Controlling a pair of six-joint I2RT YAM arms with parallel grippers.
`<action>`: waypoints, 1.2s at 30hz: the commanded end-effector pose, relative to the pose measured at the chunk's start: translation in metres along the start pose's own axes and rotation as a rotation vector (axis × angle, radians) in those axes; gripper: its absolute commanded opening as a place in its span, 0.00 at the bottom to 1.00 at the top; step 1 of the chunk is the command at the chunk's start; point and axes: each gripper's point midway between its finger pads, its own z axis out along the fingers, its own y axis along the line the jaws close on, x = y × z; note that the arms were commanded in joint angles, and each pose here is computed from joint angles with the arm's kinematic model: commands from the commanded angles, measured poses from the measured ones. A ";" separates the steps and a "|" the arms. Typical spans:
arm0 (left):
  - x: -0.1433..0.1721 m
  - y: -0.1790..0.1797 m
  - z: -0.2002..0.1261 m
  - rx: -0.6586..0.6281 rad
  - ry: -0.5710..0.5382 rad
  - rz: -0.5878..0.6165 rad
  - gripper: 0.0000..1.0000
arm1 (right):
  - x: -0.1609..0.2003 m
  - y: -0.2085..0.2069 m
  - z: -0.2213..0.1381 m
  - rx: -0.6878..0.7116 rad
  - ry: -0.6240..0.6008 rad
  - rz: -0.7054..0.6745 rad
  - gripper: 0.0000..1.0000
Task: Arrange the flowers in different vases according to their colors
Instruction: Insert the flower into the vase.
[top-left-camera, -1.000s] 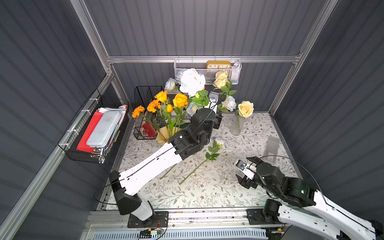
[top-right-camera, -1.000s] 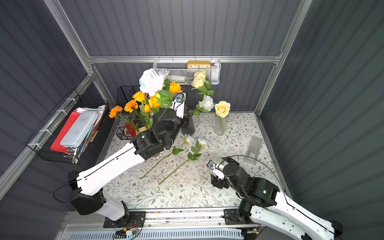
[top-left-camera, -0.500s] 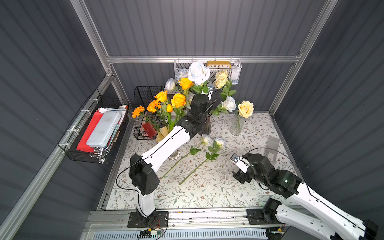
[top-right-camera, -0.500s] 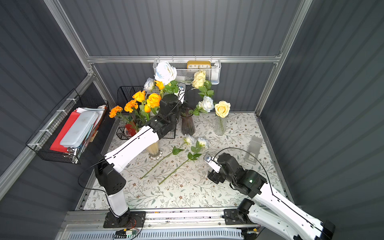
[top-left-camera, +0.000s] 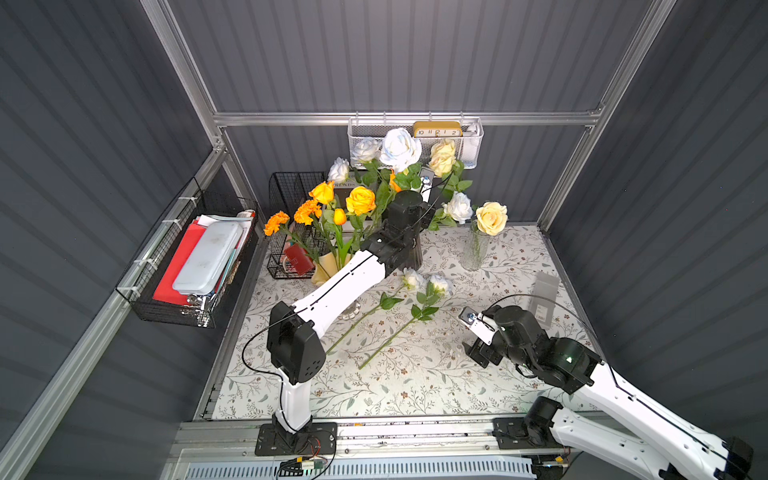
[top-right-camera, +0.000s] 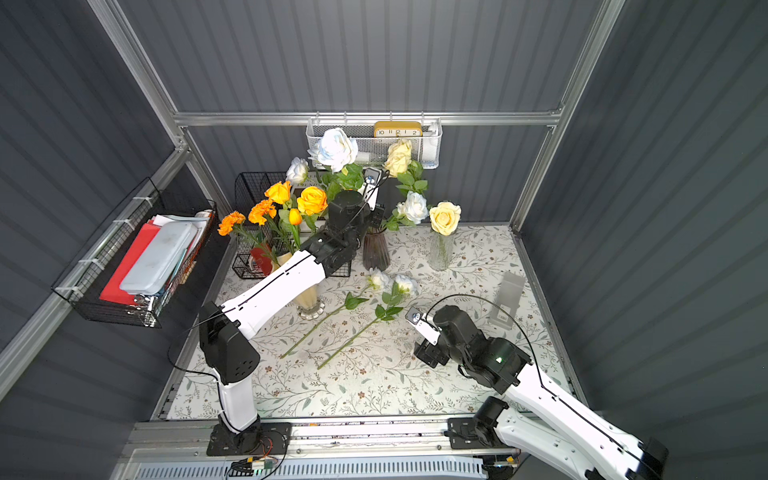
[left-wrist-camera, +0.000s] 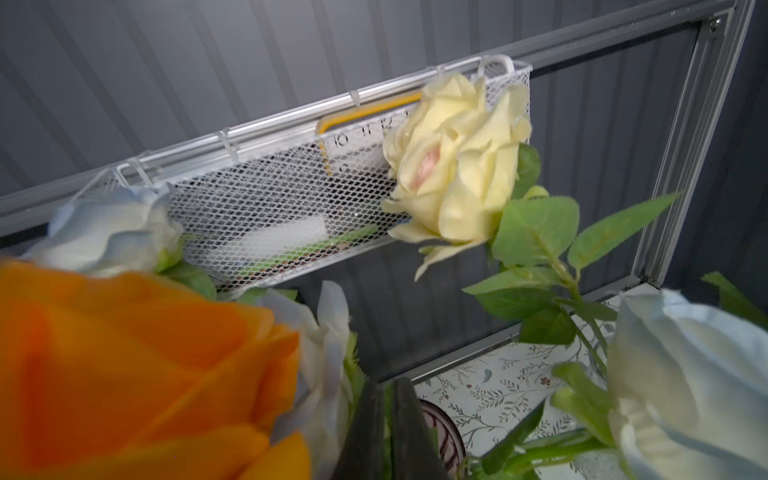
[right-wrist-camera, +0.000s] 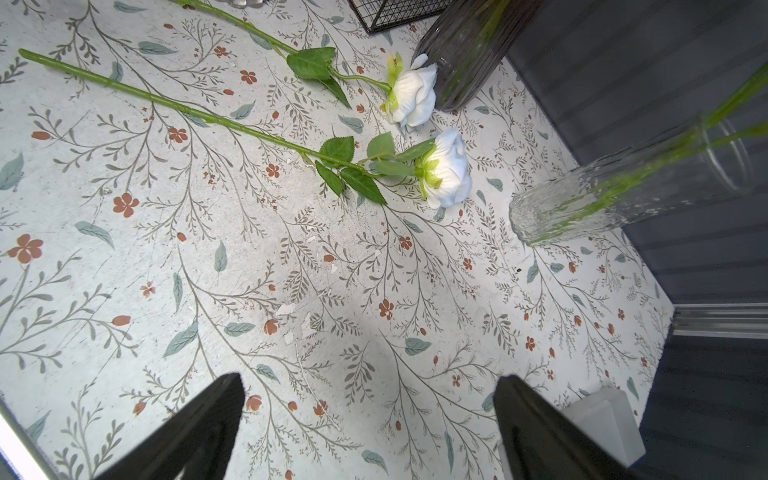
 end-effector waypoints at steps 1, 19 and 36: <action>0.005 0.007 -0.001 -0.005 -0.008 -0.043 0.00 | 0.003 0.002 0.001 -0.011 0.005 -0.003 0.99; 0.031 0.026 -0.006 -0.081 0.048 -0.058 0.99 | 0.001 0.002 -0.004 -0.015 -0.016 -0.003 0.99; 0.107 0.020 -0.039 -0.062 0.336 -0.202 0.99 | -0.006 0.005 -0.006 -0.040 -0.040 0.009 0.99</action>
